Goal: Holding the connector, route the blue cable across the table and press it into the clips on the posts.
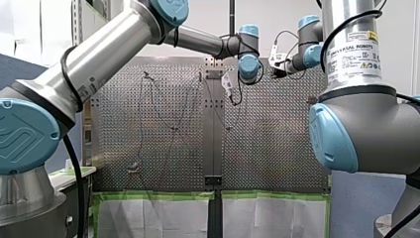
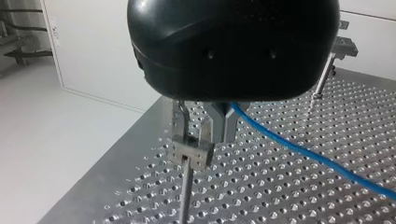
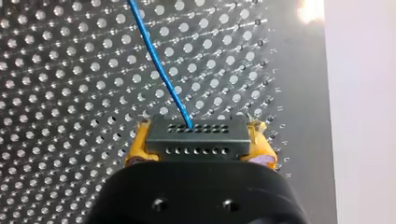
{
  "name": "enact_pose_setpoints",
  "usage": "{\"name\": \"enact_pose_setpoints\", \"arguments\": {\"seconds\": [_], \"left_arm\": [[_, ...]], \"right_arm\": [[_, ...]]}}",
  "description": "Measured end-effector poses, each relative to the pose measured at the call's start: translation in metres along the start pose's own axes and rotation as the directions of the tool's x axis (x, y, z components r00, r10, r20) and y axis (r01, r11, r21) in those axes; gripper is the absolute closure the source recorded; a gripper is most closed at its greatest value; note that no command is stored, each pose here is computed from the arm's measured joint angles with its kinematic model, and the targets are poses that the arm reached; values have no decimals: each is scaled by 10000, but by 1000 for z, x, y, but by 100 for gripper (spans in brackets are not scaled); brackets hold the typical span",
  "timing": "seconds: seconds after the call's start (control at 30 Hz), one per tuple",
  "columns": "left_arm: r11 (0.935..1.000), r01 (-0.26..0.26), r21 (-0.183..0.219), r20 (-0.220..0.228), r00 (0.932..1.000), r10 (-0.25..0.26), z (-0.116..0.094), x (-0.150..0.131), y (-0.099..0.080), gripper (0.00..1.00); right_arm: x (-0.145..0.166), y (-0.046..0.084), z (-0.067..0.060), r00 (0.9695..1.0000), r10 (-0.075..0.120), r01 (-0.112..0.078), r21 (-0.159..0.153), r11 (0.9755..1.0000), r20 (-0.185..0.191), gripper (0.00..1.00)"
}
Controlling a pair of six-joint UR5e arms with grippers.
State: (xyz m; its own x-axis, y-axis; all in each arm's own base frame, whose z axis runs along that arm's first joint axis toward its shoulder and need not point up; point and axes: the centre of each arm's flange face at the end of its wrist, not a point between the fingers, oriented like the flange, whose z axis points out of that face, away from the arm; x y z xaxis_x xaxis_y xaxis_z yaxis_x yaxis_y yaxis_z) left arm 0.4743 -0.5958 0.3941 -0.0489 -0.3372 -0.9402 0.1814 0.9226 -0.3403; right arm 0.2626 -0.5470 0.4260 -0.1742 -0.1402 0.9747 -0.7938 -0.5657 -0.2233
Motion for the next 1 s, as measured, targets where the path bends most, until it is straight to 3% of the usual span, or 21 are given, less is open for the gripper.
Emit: {"name": "enact_pose_setpoints", "arguments": {"seconds": [0.2,0.43,0.6,1.0], "left_arm": [[9998,-113,168,-217,9997,116,16,13,12,100],[9990,-206,-399,-69,9998,203,25,9,26,100],[9981,-231,-571,-95,9997,226,19,11,24,100],[9990,-233,-385,-86,9997,229,9,11,12,100]], "right_arm": [[-2,9,6,9999,107,-107,54,9999,70,100],[-2,8,8,9999,54,-58,283,9996,131,100],[-2,6,8,9999,9,-14,335,9994,154,100],[3,4,7,9998,-154,150,426,9990,92,100]]}}
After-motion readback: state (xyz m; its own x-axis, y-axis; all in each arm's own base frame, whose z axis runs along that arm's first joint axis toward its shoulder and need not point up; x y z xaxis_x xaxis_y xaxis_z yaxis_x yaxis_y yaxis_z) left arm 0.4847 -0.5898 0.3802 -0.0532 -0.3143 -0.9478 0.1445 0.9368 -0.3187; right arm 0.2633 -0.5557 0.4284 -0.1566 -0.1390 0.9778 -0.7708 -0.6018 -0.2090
